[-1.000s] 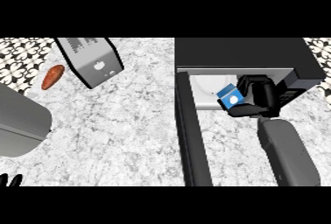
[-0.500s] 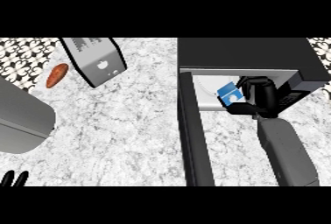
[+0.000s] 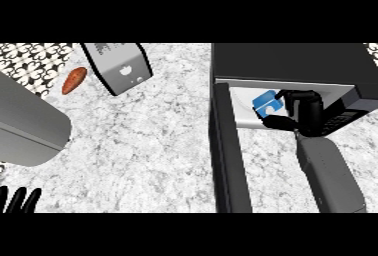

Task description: Pick up the milk, place it into the microwave and close the microwave

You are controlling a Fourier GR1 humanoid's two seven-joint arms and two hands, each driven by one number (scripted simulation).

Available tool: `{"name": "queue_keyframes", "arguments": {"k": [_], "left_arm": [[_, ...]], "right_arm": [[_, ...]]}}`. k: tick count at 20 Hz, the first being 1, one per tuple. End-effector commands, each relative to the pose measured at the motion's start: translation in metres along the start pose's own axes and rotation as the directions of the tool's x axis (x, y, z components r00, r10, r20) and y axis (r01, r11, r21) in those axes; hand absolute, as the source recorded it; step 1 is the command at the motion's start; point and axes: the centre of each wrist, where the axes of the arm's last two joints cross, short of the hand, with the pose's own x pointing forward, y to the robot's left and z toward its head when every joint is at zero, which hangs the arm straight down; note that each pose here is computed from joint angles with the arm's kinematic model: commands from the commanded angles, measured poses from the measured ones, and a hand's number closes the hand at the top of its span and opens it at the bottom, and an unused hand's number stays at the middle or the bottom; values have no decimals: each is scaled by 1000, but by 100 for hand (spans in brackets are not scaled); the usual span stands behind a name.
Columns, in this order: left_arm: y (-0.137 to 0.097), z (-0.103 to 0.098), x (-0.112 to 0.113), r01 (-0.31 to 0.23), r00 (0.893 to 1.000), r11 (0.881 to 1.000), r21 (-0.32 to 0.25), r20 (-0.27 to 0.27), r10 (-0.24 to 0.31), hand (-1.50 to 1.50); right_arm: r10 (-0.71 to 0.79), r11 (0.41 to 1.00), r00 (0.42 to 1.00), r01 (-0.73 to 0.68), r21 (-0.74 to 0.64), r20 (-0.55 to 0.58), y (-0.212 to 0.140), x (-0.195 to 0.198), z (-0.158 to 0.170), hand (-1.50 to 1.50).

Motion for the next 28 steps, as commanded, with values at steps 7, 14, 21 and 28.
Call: {"name": "queue_keyframes", "arguments": {"k": [7, 14, 21, 28], "left_arm": [[1, -5, -1, 53, 999, 998, -39, -10, -54, -150], [-1, -13, -3, 70, 997, 995, -69, -10, -71, -150], [-8, -23, -10, 63, 998, 991, -114, -3, -64, -150], [-15, -31, -11, 74, 997, 991, -112, 0, -74, -150]], "right_arm": [[305, 942, 947, -315, -113, -96, -7, -5, -32, -150], [379, 912, 922, -387, -134, -84, -10, -6, -29, -150], [246, 966, 933, -258, -11, -263, 33, 0, -61, -150], [178, 984, 928, -172, 47, -328, 46, 8, -93, -150]]}}
